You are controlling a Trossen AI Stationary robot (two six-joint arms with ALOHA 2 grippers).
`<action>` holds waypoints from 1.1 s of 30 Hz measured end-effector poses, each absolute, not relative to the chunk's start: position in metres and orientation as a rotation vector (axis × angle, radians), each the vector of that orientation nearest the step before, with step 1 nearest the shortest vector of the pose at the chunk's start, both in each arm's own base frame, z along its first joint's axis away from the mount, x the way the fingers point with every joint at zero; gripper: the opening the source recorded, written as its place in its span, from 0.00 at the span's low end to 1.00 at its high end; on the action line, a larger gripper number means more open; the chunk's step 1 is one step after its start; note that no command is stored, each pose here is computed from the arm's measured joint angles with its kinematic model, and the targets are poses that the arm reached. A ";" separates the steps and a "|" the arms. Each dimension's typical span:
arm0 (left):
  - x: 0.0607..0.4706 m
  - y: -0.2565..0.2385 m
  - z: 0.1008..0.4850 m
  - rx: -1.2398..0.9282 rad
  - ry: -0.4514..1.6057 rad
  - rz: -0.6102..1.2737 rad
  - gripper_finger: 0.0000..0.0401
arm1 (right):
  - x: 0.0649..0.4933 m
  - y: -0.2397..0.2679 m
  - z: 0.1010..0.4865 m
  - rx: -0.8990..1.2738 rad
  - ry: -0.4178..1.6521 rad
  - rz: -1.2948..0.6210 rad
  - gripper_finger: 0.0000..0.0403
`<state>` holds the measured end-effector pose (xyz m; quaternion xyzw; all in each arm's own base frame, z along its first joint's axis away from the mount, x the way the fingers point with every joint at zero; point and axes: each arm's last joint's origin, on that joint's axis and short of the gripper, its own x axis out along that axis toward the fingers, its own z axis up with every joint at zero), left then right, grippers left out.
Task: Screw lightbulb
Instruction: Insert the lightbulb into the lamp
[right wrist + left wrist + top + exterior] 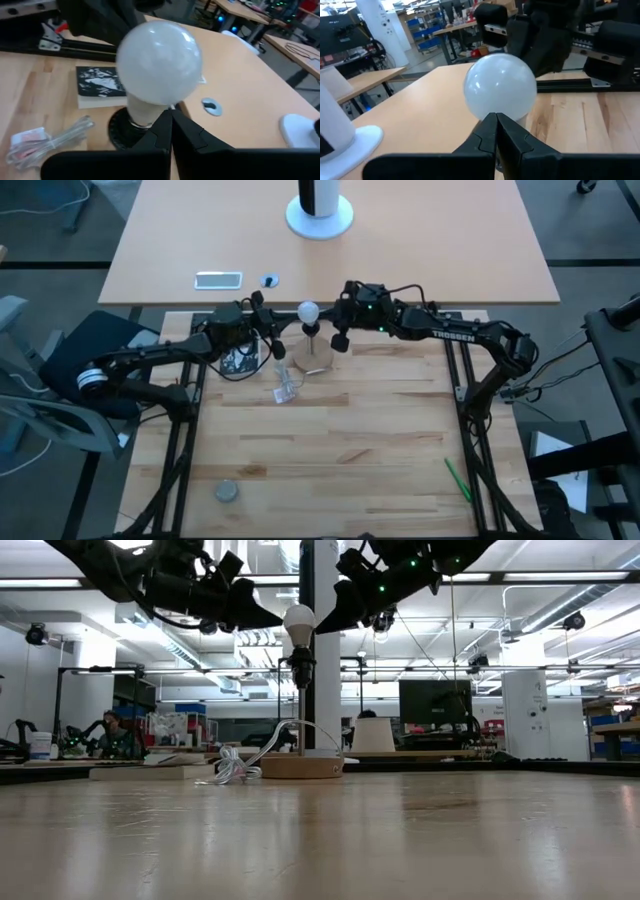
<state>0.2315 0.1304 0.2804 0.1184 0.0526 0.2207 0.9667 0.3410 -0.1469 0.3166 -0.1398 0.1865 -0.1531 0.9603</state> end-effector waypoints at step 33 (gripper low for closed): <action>0.226 0.128 0.285 0.221 0.106 0.440 0.00 | 0.338 -0.148 0.317 -0.284 0.403 -0.331 0.00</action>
